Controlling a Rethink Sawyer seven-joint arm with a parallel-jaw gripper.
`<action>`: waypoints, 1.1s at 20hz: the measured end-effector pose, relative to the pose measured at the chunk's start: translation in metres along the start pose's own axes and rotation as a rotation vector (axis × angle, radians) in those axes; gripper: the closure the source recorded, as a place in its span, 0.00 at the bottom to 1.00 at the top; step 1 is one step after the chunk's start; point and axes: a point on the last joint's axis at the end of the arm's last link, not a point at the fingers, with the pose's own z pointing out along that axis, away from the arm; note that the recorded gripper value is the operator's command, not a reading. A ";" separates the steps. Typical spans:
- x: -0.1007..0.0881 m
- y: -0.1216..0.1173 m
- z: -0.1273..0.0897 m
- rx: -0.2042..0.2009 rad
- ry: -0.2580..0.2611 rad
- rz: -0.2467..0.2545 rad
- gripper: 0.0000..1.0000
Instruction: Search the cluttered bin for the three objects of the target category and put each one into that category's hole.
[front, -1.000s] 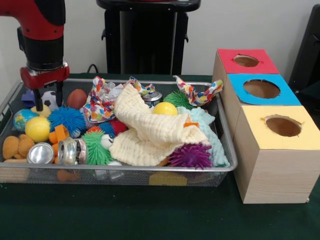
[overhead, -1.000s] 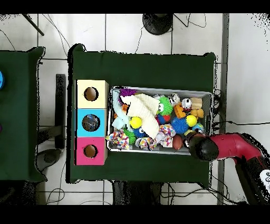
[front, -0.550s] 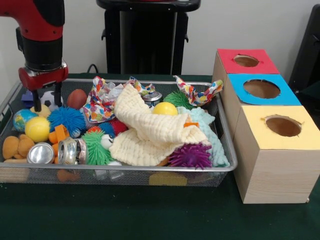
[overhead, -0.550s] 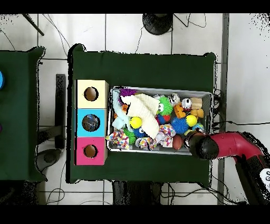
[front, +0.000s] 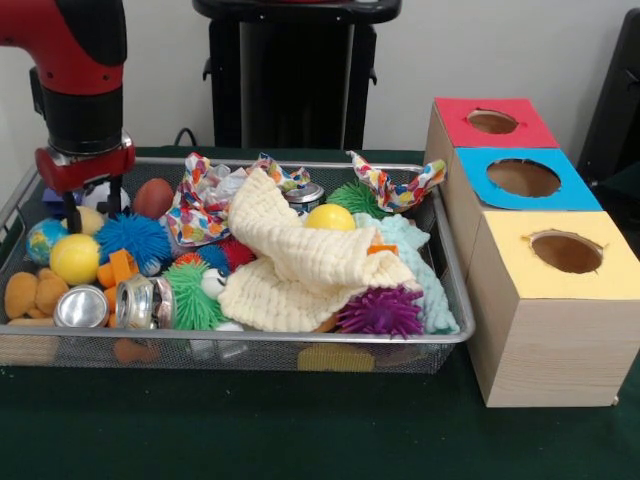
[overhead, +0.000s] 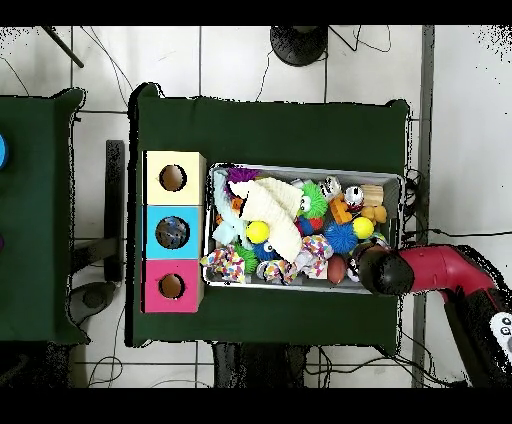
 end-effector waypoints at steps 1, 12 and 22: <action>-0.001 0.000 0.001 0.000 -0.001 0.000 0.00; -0.017 -0.013 0.005 0.027 0.006 -0.008 0.00; -0.028 -0.020 0.006 0.061 0.062 -0.038 0.00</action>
